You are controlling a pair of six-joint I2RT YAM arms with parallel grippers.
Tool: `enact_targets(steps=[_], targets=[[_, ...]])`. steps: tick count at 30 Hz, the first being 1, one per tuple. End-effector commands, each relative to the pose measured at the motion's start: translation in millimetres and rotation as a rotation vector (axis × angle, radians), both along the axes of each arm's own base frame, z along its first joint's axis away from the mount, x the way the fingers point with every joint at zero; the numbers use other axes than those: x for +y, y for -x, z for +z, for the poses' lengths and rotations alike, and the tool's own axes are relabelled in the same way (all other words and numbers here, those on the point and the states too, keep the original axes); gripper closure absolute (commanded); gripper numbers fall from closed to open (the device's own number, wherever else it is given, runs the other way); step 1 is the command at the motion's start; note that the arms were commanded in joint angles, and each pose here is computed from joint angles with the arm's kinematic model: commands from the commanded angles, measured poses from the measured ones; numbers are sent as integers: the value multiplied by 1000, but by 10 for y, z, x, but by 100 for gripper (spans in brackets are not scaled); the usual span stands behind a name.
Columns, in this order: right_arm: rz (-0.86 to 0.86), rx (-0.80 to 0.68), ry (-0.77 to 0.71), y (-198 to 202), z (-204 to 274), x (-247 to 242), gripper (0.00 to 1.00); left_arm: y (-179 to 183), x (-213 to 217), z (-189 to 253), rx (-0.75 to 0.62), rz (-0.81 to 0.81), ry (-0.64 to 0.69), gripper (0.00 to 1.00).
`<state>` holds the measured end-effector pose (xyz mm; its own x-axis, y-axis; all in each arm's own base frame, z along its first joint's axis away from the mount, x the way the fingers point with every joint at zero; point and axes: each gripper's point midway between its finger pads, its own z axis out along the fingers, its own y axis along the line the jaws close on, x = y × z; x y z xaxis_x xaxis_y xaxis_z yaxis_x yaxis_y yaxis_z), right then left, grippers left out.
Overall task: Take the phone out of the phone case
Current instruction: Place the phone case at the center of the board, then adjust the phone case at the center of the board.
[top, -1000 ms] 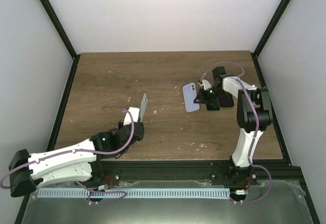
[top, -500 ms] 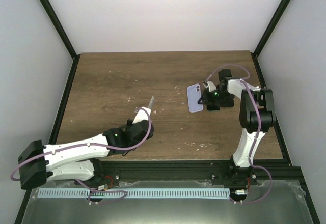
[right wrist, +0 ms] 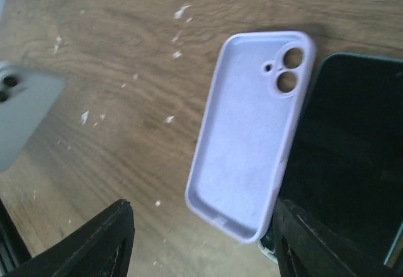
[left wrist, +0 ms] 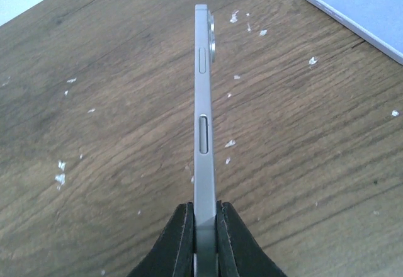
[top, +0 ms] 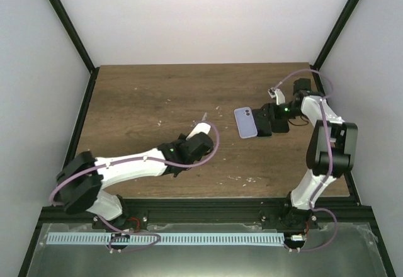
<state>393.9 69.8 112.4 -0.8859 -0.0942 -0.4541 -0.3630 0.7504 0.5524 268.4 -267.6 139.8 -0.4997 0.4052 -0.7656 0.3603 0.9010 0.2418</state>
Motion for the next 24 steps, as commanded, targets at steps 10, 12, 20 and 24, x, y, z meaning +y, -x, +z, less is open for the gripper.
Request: enact_targets(steps=[10, 12, 20, 24], targets=[[-46, -149, 273, 165, -363, -348, 83, -694, -610, 50, -92, -24, -153, 100], [-38, -149, 297, 159, -410, -369, 89, -765, -612, -19, -87, 7, -220, 100], [8, -116, 287, 177, -620, -194, 90, -850, -568, -167, -88, 60, -291, 100], [50, -93, 298, 174, -776, -22, 92, -855, -571, -203, -83, 58, -291, 100]])
